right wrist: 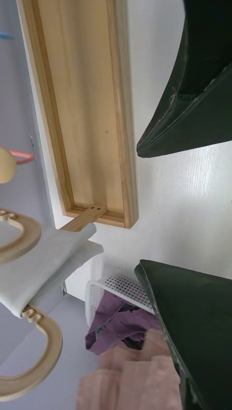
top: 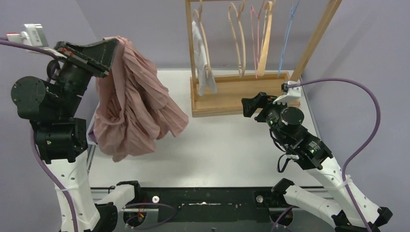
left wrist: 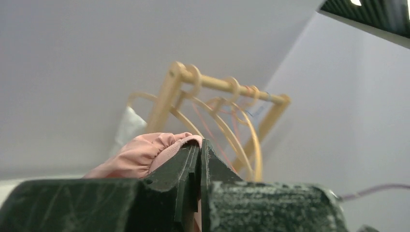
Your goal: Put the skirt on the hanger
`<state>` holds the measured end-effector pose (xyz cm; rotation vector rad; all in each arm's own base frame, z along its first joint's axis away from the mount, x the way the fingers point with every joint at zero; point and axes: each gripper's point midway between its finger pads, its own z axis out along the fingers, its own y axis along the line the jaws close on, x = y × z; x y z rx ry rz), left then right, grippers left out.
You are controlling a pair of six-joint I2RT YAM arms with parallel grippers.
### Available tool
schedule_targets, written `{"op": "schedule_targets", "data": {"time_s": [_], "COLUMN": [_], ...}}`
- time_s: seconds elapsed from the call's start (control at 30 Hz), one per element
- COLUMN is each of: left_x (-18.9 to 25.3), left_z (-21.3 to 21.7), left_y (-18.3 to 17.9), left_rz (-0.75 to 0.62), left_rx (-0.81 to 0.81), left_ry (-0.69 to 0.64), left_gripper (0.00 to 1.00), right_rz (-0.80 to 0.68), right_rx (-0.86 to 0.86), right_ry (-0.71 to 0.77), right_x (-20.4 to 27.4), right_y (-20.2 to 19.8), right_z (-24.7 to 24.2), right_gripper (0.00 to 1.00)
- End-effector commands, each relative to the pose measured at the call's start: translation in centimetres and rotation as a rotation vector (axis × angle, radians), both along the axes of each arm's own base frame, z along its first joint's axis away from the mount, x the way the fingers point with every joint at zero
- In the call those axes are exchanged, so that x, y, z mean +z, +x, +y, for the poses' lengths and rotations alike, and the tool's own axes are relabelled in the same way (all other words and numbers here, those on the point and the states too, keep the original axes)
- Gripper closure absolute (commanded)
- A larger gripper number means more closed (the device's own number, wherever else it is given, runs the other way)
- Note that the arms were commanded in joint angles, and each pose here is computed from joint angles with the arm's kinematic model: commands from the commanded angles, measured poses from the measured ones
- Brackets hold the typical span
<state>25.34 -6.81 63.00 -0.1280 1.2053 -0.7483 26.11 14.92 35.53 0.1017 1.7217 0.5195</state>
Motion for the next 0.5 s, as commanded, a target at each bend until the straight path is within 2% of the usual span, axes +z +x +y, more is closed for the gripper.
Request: {"op": "schedule_targets", "data": {"time_s": [0.0,0.13,0.3,0.37,0.47], "left_x": [-1.4,-8.2,-20.0,-25.2,-32.4], "left_z": [-5.5,-8.7,-13.1,-16.2,-23.0], "left_y": [-2.3,-1.2,1.1,1.6,0.1], "left_rz": [0.008,0.183,0.439,0.547,0.681], "left_rx": [-0.340,-0.490,-0.532,-0.544,-0.602], "left_ry": [-0.086,-0.145,-0.186,-0.187,-0.107], "left_gripper": [1.00,1.00,1.00,1.00,1.00], "right_rz": [-0.006,0.048,0.121,0.150,0.197], "right_rx": [-0.081,-0.114,-0.179,-0.196,-0.211], "right_ry": [0.091,0.091,0.099,0.102,0.103], "right_x": [2.3,0.9,-2.2,-3.5,-5.5], "right_y": [-0.7,-1.2,-1.7,-2.0,-2.2], "right_z": [-1.9,-2.6,-3.8,-4.1,-4.2], "right_gripper": [0.20,0.21,0.21,0.21,0.20]}}
